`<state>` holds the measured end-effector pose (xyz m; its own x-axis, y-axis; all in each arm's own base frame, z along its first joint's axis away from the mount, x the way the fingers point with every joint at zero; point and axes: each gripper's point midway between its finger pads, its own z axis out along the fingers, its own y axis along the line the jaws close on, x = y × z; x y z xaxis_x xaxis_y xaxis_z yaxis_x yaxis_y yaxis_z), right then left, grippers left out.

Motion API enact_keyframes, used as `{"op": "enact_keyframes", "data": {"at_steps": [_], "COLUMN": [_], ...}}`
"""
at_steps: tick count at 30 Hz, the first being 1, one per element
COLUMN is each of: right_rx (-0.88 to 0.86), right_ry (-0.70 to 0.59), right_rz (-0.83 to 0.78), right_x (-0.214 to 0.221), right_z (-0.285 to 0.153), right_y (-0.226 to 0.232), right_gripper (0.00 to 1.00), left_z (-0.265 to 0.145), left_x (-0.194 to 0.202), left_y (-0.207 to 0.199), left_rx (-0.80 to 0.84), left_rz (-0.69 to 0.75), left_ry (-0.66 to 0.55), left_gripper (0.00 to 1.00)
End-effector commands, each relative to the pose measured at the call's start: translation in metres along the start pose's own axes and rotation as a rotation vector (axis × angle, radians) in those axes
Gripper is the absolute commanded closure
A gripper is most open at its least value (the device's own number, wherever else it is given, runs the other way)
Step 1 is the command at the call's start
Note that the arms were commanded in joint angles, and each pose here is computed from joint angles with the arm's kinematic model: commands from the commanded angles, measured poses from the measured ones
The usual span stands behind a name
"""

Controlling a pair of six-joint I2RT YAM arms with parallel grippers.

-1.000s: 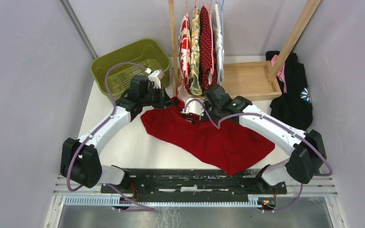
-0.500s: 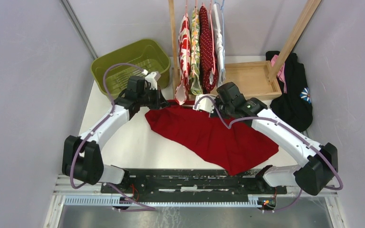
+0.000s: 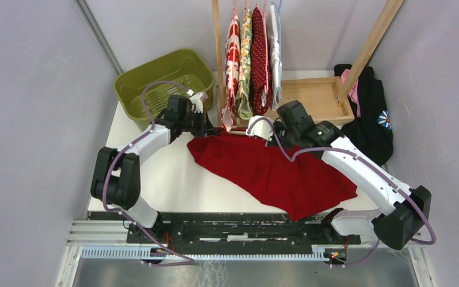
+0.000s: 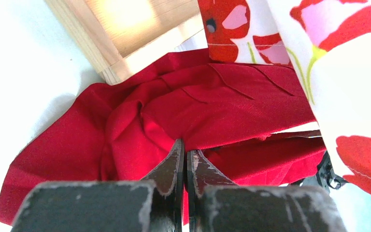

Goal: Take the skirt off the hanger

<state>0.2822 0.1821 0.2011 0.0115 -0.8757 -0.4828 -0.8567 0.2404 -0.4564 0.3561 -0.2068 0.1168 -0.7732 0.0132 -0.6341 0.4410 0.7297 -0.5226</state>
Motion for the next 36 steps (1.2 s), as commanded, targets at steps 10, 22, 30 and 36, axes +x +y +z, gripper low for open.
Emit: {"op": "enact_keyframes", "data": {"at_steps": [10, 22, 30, 36], "right_rx": [0.044, -0.067, -0.087, -0.106], "right_ry": [-0.029, -0.127, -0.218, -0.293], "right_rz": [-0.017, -0.114, -0.138, -0.099], "right_x": [-0.022, -0.094, -0.141, -0.168], "right_z": [-0.002, 0.055, 0.072, 0.078], "right_y": [-0.028, -0.002, 0.005, 0.007], "right_gripper": [0.99, 0.99, 0.99, 0.99], "left_z": [-0.031, -0.048, -0.036, -0.036], "left_x": [-0.050, -0.095, -0.081, -0.078], "left_y": [-0.006, -0.073, -0.089, -0.087], "left_rx": [-0.033, 0.056, 0.080, 0.071], "left_rz": [0.097, 0.167, 0.172, 0.176], "left_ry": [-0.137, -0.229, -0.204, -0.204], "left_gripper": [0.97, 0.97, 0.97, 0.97]}}
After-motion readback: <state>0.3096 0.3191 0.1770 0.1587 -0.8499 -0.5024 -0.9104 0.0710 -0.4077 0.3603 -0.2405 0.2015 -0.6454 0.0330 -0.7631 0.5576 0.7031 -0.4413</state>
